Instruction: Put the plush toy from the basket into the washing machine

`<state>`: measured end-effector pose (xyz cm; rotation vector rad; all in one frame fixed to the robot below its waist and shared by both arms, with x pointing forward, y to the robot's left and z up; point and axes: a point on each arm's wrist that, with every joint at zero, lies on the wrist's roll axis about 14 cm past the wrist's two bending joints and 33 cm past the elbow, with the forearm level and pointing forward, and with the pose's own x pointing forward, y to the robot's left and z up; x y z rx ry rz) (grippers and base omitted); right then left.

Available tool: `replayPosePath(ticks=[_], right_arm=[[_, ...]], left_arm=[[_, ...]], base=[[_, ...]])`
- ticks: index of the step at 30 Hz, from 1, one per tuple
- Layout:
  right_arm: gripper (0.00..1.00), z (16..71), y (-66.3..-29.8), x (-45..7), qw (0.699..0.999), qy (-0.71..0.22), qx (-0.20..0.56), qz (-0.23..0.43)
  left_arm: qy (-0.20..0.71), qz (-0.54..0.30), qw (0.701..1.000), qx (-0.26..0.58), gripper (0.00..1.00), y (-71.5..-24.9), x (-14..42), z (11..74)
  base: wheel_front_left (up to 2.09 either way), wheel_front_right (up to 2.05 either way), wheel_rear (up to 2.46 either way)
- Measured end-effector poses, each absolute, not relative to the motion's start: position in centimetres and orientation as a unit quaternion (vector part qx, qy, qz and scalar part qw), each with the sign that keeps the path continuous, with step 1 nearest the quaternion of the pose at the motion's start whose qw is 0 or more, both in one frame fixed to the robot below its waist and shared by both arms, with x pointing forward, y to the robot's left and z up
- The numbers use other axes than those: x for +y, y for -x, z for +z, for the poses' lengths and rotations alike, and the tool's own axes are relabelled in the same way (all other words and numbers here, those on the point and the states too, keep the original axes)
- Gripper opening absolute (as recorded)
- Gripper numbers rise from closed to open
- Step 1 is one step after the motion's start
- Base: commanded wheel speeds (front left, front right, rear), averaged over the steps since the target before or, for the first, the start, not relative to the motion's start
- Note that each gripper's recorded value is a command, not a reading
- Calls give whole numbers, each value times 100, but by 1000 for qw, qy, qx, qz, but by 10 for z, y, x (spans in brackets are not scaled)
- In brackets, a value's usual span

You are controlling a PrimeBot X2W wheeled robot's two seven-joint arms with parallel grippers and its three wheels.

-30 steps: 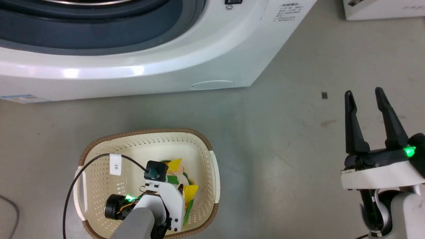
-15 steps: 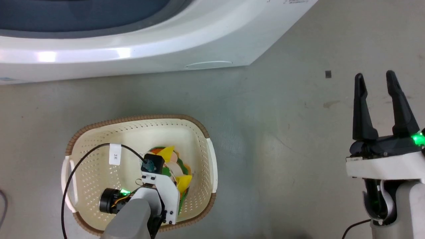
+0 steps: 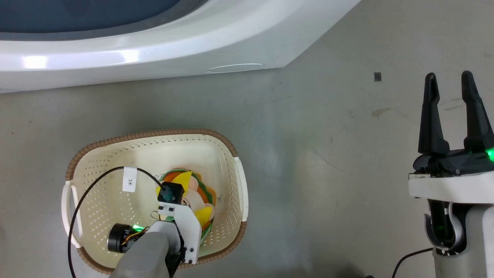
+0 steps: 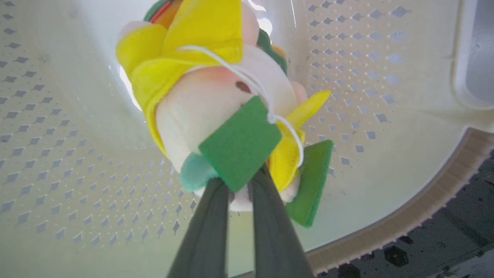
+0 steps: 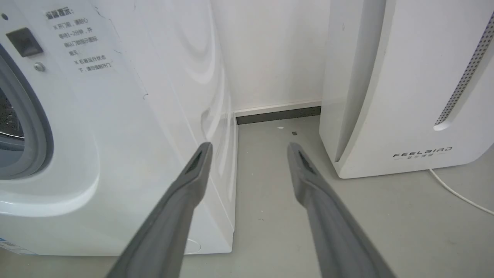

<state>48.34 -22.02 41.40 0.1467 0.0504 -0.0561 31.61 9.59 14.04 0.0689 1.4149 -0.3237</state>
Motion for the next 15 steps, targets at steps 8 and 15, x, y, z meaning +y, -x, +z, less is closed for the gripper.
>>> replayPosePath(ticks=[8, 15], right_arm=[[100, 425, -483, -223, 996, -84, 8, -34], [100, 446, -474, -225, 995, -91, -12, -37]], left_arm=[[-33, -147, 747, 648, 0, -311, 103, 146], [-24, -147, 771, 619, 0, -316, 102, 168]], base=[[0, 0, 0], [0, 0, 0]])
